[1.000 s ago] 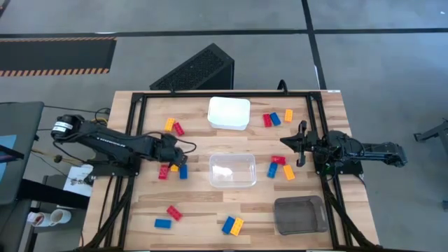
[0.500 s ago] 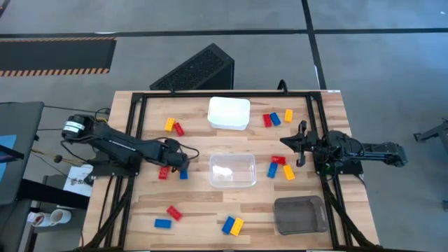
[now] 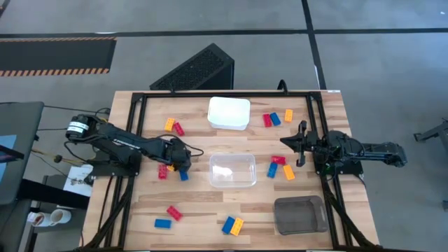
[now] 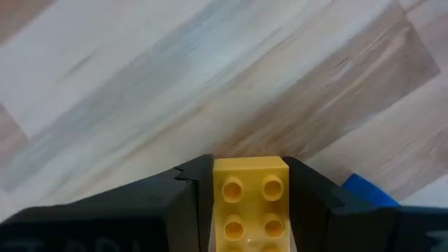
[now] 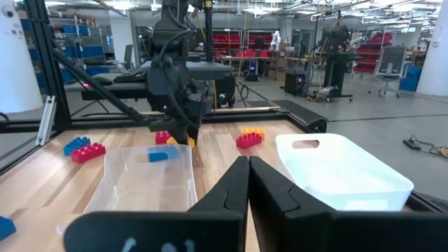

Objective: Sort & place blocks by color
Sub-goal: Put the yellow game piece into the white bin

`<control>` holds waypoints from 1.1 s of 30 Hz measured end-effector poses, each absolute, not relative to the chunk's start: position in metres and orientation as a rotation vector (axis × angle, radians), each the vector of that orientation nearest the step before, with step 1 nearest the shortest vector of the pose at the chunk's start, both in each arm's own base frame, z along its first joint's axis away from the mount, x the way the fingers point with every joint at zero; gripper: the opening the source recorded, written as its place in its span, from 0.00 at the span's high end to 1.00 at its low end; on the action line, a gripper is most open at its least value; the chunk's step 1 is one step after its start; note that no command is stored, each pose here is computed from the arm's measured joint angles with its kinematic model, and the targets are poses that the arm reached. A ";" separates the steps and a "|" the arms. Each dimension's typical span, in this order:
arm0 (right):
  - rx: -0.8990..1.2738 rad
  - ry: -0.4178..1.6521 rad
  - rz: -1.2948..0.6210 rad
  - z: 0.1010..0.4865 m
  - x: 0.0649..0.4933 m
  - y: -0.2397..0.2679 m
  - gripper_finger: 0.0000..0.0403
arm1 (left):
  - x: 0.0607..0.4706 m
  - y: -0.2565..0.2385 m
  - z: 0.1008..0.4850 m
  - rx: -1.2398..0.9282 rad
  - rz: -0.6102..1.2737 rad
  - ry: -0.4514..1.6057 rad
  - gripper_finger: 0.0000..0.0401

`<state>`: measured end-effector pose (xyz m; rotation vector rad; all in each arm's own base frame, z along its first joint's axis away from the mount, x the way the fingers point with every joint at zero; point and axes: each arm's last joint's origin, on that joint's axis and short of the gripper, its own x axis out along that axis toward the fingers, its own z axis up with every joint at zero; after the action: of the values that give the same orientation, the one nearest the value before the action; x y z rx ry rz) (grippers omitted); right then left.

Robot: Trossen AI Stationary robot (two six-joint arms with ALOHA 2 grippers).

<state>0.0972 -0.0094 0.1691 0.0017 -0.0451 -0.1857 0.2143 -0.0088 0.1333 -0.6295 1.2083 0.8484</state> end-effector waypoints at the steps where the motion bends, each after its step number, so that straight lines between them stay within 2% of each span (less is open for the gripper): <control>1: 0.002 -0.044 -0.186 0.169 0.097 -0.009 0.92 | 0.215 -0.008 0.134 -0.607 0.844 1.196 0.74; 9: 0.002 -0.044 -0.186 0.169 0.097 -0.009 0.92 | 0.222 0.003 0.148 -0.429 0.854 0.996 0.74; 18: 0.002 -0.044 -0.187 0.169 0.097 -0.009 0.92 | 0.254 0.012 0.209 -0.288 0.554 0.475 0.74; 23: 0.002 -0.044 -0.187 0.169 0.097 -0.009 0.92 | 0.262 0.040 0.235 -0.211 0.536 0.228 0.74; 26: 0.002 -0.044 -0.187 0.169 0.097 -0.009 0.92 | 0.263 0.066 0.238 -0.226 0.525 0.175 0.74; 33: 0.002 -0.044 -0.187 0.169 0.097 -0.009 0.92 | 0.273 0.113 0.217 -0.267 0.516 0.128 0.74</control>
<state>0.0971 -0.0095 0.1690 0.0017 -0.0441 -0.1865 0.2729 0.1130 0.2168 -0.2668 0.1277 0.5156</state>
